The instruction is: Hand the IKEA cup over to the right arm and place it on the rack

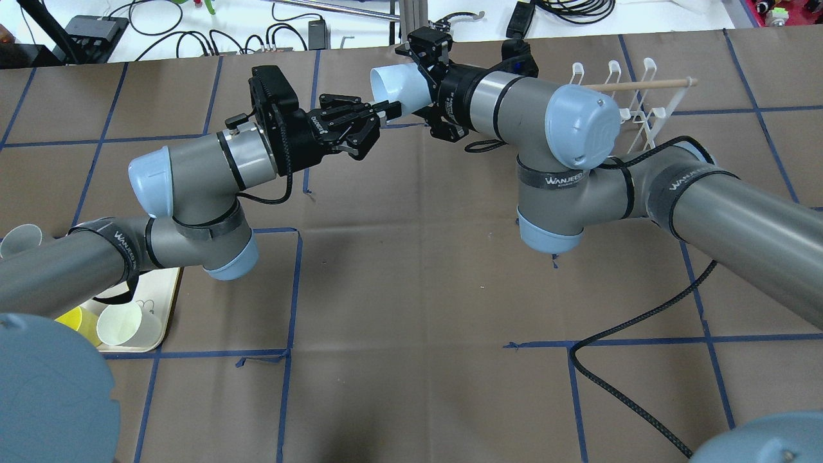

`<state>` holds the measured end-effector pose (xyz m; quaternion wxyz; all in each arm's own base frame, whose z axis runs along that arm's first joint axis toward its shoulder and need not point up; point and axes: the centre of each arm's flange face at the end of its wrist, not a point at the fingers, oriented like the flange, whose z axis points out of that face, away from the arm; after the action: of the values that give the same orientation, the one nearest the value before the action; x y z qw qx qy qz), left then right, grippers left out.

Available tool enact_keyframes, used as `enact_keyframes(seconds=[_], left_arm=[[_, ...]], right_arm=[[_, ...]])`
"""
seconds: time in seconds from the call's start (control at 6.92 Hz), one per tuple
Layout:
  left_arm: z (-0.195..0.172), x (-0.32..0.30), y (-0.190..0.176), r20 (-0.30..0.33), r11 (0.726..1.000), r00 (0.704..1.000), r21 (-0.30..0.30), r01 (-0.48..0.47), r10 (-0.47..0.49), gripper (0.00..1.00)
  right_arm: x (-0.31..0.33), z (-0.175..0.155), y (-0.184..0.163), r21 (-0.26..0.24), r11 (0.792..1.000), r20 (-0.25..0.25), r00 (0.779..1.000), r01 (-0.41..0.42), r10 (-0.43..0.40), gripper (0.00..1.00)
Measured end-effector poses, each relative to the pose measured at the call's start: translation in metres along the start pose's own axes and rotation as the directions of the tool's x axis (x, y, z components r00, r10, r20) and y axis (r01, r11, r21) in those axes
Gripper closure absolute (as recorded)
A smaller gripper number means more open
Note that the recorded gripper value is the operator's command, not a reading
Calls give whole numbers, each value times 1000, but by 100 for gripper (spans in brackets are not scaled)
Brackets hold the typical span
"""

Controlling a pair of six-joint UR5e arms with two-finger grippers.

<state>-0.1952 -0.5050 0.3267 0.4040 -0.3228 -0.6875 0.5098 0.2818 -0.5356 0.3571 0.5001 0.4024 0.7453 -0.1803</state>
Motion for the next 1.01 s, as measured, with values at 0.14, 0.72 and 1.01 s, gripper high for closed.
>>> enact_keyframes(seconds=[0.14,0.72,1.01], left_arm=[[0,0,0,1,1000,1000,0,1,-1,96],[0,0,0,1,1000,1000,0,2,-2,95],[0,0,0,1,1000,1000,0,10,-10,84]], right_arm=[[0,0,0,0,1000,-1,1000,0,0,16],[0,-1,0,-1,1000,-1,1000,2,-2,42],[-1,-2,0,-4,1000,1,1000,5,-5,44]])
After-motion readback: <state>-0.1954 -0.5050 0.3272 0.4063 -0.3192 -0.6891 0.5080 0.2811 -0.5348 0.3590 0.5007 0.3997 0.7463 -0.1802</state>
